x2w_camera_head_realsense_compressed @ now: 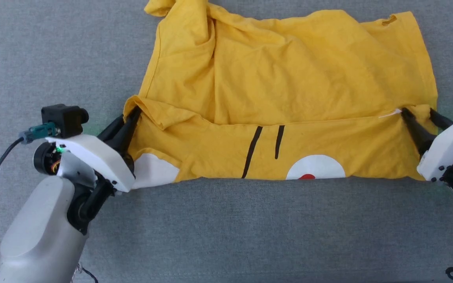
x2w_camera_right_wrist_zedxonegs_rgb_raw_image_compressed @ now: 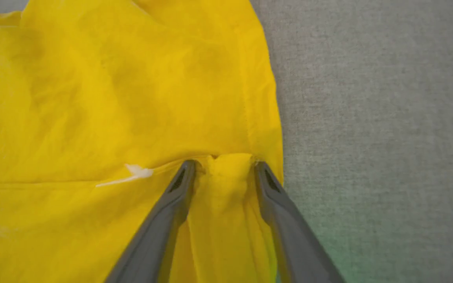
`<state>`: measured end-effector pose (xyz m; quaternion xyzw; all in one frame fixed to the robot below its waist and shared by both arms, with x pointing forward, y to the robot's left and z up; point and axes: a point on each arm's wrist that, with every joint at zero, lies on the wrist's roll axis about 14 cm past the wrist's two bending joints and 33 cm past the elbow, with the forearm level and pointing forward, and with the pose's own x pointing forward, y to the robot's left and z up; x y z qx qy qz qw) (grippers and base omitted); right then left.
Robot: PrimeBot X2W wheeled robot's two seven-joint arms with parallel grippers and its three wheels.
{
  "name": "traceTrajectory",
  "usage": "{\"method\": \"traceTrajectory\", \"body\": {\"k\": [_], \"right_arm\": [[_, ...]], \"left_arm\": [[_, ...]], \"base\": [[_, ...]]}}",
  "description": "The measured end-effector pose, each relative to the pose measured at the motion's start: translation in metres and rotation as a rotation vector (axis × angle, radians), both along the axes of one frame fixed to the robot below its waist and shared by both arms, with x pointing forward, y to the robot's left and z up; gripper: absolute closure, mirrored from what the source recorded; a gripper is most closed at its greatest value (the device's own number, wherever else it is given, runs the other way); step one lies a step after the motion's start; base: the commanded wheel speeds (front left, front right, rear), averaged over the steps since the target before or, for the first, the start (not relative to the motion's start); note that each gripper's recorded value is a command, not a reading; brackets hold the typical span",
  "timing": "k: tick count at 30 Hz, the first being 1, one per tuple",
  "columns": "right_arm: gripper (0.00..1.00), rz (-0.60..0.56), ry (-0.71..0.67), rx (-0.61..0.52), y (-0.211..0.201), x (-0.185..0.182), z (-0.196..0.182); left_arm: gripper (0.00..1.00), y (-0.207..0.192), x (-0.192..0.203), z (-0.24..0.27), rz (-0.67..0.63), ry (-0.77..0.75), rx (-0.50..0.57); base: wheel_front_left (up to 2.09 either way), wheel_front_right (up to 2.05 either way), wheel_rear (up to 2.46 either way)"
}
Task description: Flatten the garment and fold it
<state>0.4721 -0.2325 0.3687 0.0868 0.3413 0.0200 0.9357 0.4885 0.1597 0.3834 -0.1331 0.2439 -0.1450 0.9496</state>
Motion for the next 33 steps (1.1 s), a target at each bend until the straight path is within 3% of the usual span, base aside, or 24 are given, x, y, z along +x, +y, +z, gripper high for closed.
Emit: {"method": "traceTrajectory", "body": {"k": [1,9,15,26,33], "right_arm": [[0.00,0.000,-0.008,0.001,0.001,0.001,0.002],[0.00,-0.008,-0.067,0.031,0.003,-0.009,0.024],[0.00,-0.058,-0.267,0.032,-0.005,-0.012,0.073],[0.00,-0.143,-0.569,-0.114,-0.013,-0.046,0.126],[0.00,-0.159,-0.655,-0.209,-0.016,-0.072,0.135]], "left_arm": [[0.00,0.000,0.000,0.002,0.004,-0.005,-0.006],[0.00,0.004,-0.012,0.026,0.055,-0.085,-0.064],[0.00,0.021,-0.021,0.076,0.187,-0.308,-0.080],[0.00,0.043,-0.063,0.140,0.356,-0.566,0.035],[0.00,0.038,-0.100,0.130,0.409,-0.536,0.037]], "base": [[0.00,0.00,0.00],[0.00,0.00,0.00],[0.00,0.00,0.00],[0.00,0.00,0.00],[0.00,0.00,0.00]]}}
